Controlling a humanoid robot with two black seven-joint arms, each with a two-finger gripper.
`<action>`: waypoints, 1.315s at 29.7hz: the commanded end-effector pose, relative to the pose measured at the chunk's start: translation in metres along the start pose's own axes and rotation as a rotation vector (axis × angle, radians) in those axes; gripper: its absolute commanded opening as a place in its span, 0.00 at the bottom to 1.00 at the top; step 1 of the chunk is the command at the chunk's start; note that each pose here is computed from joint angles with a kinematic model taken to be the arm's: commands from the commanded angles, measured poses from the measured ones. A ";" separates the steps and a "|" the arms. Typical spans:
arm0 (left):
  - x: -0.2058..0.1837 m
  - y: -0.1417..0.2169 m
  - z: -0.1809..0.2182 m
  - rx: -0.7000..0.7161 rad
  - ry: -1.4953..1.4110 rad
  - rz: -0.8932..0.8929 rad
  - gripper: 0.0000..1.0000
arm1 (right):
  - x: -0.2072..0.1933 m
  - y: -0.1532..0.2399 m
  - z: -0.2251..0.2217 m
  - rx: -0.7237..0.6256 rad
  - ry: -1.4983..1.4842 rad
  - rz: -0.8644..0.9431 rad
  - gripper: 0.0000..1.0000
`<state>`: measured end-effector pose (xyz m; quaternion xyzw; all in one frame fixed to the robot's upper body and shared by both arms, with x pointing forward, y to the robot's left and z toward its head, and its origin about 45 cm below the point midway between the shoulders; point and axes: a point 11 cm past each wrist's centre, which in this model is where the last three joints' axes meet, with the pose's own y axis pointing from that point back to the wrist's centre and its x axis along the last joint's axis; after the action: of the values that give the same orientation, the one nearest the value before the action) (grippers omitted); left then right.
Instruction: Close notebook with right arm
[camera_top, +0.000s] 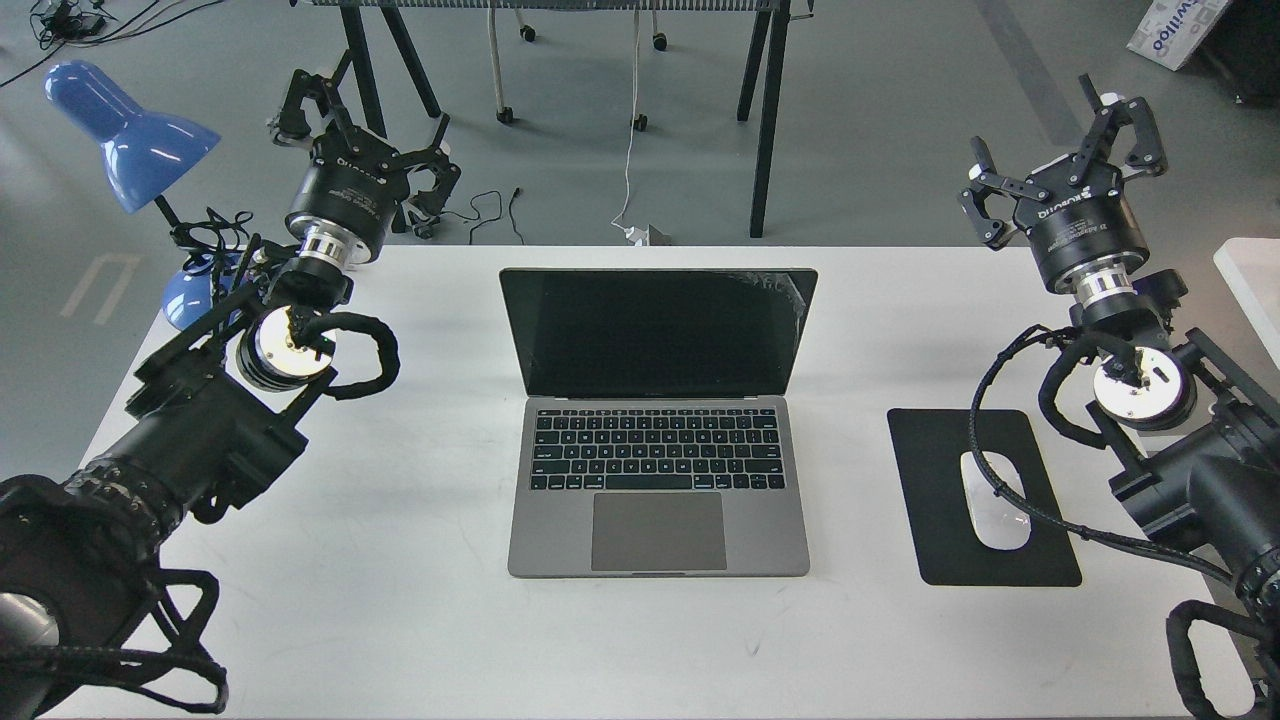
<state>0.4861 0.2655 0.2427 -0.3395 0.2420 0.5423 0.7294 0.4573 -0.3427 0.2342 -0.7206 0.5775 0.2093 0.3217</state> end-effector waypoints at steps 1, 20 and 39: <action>0.000 0.000 0.000 0.001 0.000 -0.002 1.00 | -0.002 -0.001 0.003 0.000 -0.011 -0.001 1.00; -0.001 0.000 0.000 0.001 0.002 -0.009 1.00 | -0.066 -0.060 0.085 -0.225 0.147 -0.055 1.00; -0.001 0.000 0.000 0.001 0.002 -0.009 1.00 | -0.073 0.011 0.117 -0.435 0.160 -0.251 1.00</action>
<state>0.4858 0.2654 0.2434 -0.3408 0.2412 0.5387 0.7318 0.4480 -0.2103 0.2032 -0.8474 0.4592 0.2242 0.1444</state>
